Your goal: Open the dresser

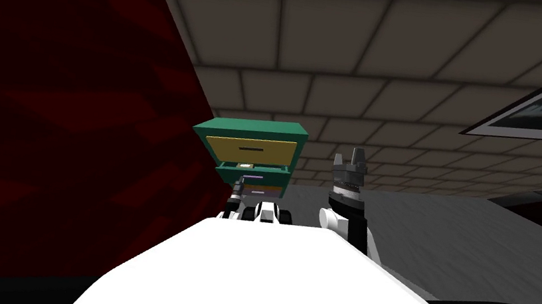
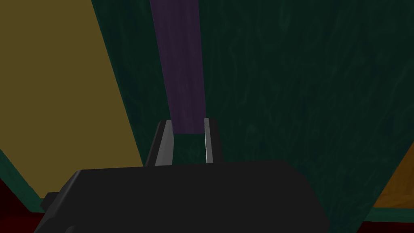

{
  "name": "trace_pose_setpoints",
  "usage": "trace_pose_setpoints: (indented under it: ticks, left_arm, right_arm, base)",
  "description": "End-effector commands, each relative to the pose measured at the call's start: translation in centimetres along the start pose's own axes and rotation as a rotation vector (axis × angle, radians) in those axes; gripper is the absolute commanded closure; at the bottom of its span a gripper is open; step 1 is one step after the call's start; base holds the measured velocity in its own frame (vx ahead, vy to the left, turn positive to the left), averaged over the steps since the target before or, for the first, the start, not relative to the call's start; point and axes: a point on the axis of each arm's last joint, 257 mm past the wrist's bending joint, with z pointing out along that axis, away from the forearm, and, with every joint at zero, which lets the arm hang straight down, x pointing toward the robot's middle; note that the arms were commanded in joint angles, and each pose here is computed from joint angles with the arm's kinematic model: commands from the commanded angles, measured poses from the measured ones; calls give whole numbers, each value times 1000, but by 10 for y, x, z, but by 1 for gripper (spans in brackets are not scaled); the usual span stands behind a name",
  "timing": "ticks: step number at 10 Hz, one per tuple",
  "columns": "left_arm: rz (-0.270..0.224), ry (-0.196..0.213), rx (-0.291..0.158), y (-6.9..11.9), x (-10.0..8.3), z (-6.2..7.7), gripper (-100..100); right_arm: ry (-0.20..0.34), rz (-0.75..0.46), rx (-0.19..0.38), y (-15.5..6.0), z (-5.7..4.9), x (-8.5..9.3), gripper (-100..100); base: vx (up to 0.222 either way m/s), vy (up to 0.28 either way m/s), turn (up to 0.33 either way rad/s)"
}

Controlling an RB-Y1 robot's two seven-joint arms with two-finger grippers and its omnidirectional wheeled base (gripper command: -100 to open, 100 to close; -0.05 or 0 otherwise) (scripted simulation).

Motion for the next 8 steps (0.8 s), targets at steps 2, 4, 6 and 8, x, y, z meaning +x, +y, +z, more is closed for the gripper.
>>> trace_pose_setpoints:
  ticks: [2,4,6,8]
  left_arm:
    - [0,6,-15,4,2,-3,100]
    - [0,9,-22,5,3,-4,100]
    - [0,14,-2,-9,3,19,-100]
    - [1,18,-2,-17,4,38,-100]
  right_arm:
    - [0,0,0,0,0,0,0]
    - [0,0,0,0,0,0,0]
    - [0,0,0,0,0,0,0]
    - [0,0,0,0,0,0,0]
  base:
    - [-151,-15,26]
    - [-185,3,14]
    - [-94,-2,19]
    - [-45,-5,22]
